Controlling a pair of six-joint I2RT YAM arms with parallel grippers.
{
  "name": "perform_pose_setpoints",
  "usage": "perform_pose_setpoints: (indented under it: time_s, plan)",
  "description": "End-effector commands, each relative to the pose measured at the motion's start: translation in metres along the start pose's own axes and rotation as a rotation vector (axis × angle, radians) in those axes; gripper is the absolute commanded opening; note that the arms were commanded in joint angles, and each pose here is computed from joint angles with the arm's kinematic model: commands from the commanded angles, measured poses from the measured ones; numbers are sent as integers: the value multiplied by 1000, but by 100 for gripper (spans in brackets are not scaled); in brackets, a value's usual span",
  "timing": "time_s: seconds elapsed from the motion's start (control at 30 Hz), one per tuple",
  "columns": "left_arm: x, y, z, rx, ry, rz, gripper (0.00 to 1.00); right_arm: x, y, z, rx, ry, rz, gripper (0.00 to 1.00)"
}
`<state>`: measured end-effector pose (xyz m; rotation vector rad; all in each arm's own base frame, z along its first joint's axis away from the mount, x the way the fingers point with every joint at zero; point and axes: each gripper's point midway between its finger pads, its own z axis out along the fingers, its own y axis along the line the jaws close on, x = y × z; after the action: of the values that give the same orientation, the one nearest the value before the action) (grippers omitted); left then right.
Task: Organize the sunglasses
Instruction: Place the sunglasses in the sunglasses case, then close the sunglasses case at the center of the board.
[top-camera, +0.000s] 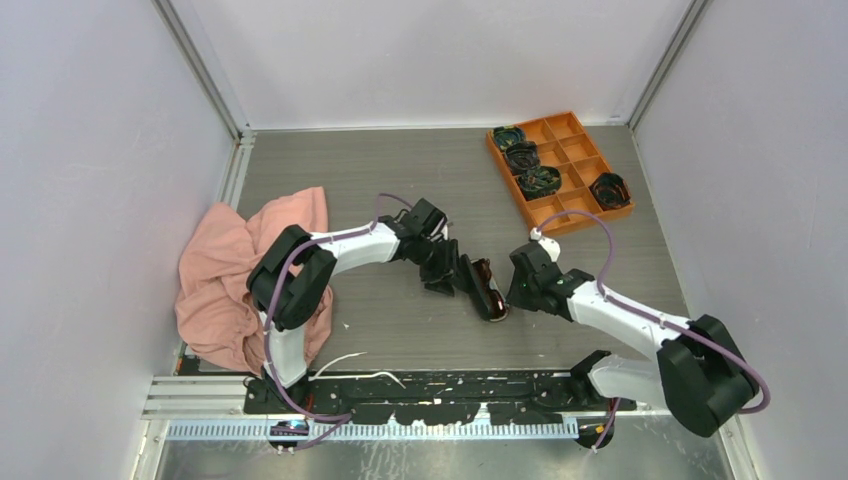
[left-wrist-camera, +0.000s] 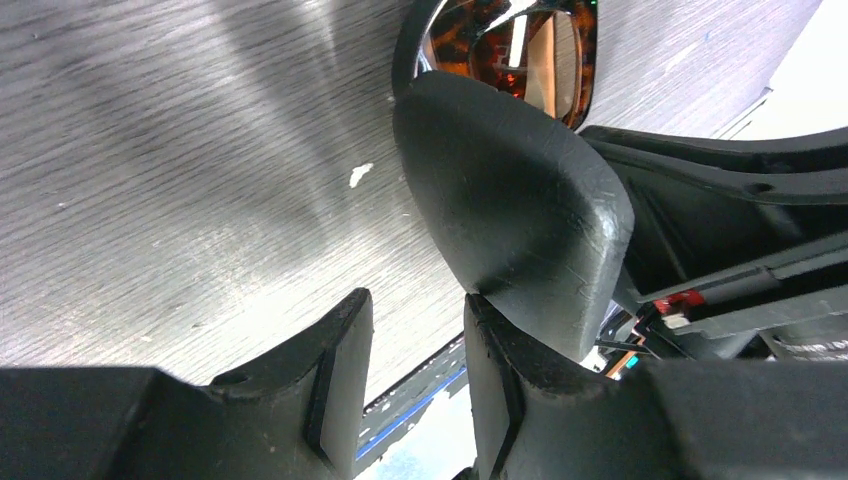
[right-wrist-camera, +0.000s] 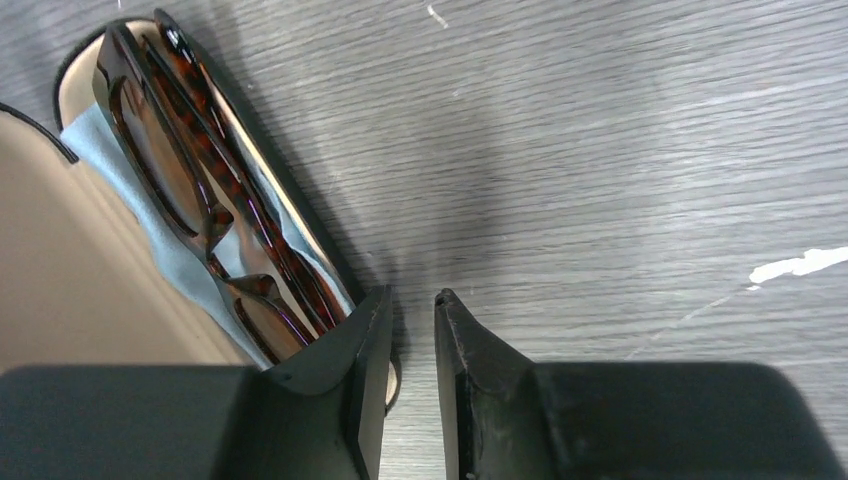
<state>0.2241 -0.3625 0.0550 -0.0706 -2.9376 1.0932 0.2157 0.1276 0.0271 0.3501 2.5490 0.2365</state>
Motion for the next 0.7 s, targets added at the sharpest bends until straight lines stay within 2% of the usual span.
perform_pose_setpoints:
  time_s: [0.0,0.23,0.67]
  plan:
    - [-9,-21,-7,37,-21,33,41,-6,27,3,-97,21,-8,28]
    - [-14,-31,-7,57,-29,38,41,1,42,12,-151,71,-20,24]
    - [-10,-40,13,56,9,49,40,0,51,14,-185,74,-4,23]
